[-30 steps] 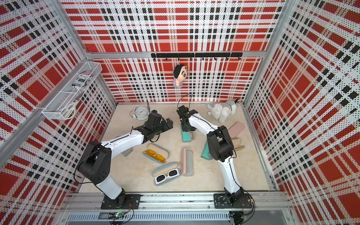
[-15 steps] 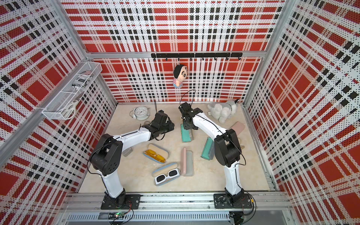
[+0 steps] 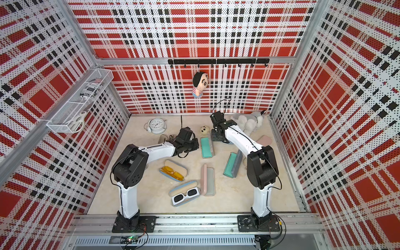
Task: Close the glasses case
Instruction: Place the glasses case at the center of the board, then close the glasses case at the center of the board.
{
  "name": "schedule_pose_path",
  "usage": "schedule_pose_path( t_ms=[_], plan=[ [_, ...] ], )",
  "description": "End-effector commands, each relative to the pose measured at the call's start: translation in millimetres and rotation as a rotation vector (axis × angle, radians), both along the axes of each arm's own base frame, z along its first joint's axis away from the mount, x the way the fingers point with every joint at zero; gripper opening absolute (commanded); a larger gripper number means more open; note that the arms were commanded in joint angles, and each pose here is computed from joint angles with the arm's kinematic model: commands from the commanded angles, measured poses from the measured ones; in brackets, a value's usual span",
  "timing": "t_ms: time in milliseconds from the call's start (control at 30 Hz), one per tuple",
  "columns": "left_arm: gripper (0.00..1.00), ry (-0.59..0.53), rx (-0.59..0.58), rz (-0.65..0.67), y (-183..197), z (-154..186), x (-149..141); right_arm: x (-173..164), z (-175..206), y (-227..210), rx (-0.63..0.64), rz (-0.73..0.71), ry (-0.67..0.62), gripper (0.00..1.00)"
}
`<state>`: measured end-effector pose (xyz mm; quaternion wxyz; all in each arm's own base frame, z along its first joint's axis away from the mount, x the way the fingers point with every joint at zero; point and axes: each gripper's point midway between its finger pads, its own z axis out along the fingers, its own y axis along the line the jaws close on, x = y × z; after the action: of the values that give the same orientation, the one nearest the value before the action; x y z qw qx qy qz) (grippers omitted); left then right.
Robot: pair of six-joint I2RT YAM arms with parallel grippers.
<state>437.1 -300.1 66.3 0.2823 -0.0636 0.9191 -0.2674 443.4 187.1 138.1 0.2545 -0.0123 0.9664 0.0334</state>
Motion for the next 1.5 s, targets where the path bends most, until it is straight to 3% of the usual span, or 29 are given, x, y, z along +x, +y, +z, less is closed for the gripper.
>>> schedule_pose_path(
  t_ms=[0,533,933,1467],
  plan=[
    [0.00,0.029,0.011,-0.024,-3,-13,-5,5,-12,14,0.036,0.030,0.014,0.00],
    [0.00,0.101,0.024,-0.046,-12,-49,-6,7,-45,30,0.083,0.061,0.089,0.00],
    [0.00,0.098,0.012,-0.084,-34,-51,-10,-1,-52,46,0.103,0.100,0.111,0.00],
    [0.00,0.086,0.006,-0.081,-35,-47,-7,-14,-77,74,0.110,0.132,0.159,0.00]
  ],
)
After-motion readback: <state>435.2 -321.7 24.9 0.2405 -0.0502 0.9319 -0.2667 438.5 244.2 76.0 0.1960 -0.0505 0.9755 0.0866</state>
